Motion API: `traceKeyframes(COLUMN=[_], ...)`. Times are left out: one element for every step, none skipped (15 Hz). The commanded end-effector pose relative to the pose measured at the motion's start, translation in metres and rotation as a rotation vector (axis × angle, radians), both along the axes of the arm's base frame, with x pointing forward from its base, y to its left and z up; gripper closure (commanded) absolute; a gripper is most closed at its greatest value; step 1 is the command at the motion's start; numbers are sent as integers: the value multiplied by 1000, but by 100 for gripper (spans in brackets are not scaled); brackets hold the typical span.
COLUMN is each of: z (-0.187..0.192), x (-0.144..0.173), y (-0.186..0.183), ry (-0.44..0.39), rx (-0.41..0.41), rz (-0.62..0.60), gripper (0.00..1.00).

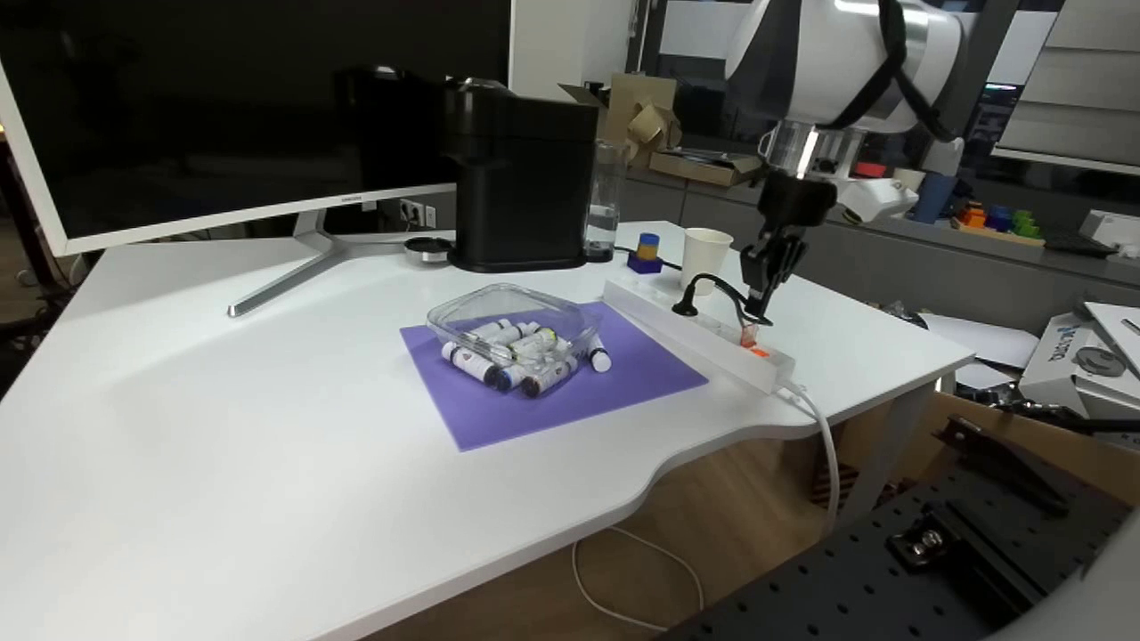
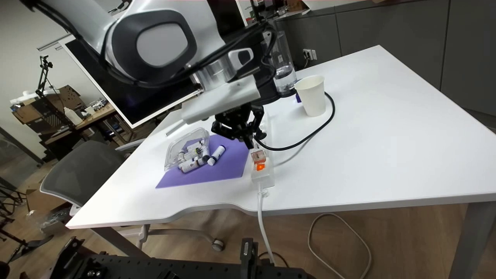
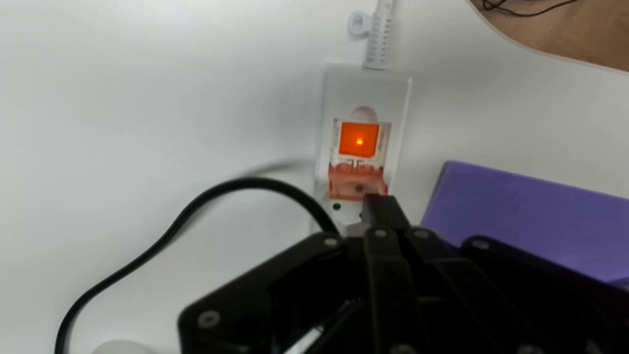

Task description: Switch on the extension cord

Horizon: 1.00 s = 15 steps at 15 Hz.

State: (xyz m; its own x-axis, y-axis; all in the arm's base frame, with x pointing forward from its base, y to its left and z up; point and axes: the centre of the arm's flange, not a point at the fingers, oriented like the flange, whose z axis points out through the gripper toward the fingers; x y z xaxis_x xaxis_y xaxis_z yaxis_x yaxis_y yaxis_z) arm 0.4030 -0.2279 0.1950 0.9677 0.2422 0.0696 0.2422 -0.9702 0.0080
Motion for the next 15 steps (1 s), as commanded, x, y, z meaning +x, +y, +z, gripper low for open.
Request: traceKeyframes(z=[62,73,82,90,97,103,107,111,112,112,109,106,102,98,96], x=[-4,-1,1,3,4,5,6,6,6,6,5,5,4,3,1], y=[7,8,9,9,9,10,10,9,9,8,8,7,6,6,7], ry=[-68,-71,-72,-72,-74,-75,-68,-57,-44,-30,-10,7,24,43,65], rx=[-26,-37,-41,-45,-51,-58,-65,-74,-80,-88,-91,-94,-95,-98,-98], rz=[-6,-13,-15,-20,-35,-60,-90,-117,-137,-159,-178,-194,-204,-213,-223], gripper=[68,60,54,48,40,34,28,20,14,8,2,0,0,0,0])
